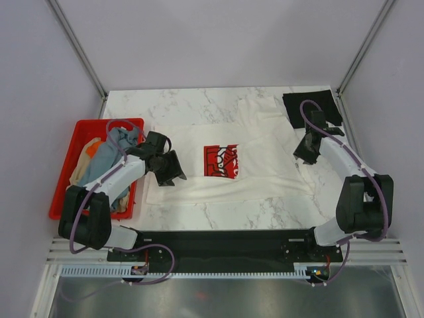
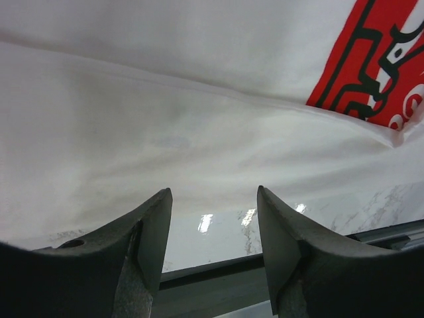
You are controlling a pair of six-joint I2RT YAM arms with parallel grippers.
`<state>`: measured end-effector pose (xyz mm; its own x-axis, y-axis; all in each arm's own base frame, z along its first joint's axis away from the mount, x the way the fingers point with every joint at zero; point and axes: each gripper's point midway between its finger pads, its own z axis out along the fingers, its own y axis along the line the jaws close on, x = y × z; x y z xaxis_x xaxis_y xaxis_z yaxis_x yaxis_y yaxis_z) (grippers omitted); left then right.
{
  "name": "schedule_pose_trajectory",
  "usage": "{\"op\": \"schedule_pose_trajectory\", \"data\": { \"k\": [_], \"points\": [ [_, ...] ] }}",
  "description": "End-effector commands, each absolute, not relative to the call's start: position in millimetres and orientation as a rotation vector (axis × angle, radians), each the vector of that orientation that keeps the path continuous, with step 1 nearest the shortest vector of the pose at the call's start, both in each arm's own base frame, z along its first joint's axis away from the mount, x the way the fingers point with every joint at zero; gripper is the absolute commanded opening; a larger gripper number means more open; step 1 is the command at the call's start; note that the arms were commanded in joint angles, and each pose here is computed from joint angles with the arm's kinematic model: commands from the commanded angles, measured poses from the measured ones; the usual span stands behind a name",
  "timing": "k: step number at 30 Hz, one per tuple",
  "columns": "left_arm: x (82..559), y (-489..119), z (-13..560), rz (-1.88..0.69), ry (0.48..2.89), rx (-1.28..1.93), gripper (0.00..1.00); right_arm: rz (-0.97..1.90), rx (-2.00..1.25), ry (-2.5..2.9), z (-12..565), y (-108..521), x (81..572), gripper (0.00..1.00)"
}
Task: Fold and stack the t-shirts
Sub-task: Fold the tshirt
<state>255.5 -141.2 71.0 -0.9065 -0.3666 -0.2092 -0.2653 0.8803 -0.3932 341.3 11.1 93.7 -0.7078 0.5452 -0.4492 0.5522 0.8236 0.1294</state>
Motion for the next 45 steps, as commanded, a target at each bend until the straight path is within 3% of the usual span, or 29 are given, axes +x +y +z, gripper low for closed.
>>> {"op": "schedule_pose_trajectory", "data": {
  "k": [1, 6, 10, 30, 34, 37, 45],
  "points": [
    [248.1, -142.1, 52.3, -0.508, 2.818, -0.515, 0.62, -0.107, 0.830, 2.596, 87.4, -9.4, 298.7, 0.41],
    [240.1, -133.6, 30.7, -0.416, 2.865, -0.620, 0.62, 0.039, 0.661, 2.681, 76.0, 1.6, 303.1, 0.41],
    [236.9, -123.0, 19.6, -0.323, 2.865, -0.680, 0.62, -0.011, 0.527, 2.658, 68.7, -7.0, 317.9, 0.36],
    [227.7, -112.5, -0.2, -0.211, 2.901, -0.755, 0.61, 0.009, 0.446, 2.771, 21.3, -2.0, 313.4, 0.33],
    [226.7, -109.8, -2.1, -0.189, 2.899, -0.762, 0.61, -0.048, 0.475, 2.768, 17.9, -9.0, 312.6, 0.21],
    [223.2, -107.8, -5.1, -0.175, 2.907, -0.762, 0.62, -0.159, 0.506, 2.743, 20.3, -23.1, 311.6, 0.02],
    [221.2, -104.0, -7.8, -0.143, 2.910, -0.761, 0.62, -0.200, 0.522, 2.648, 34.4, -31.4, 322.7, 0.00]
  ]
}}
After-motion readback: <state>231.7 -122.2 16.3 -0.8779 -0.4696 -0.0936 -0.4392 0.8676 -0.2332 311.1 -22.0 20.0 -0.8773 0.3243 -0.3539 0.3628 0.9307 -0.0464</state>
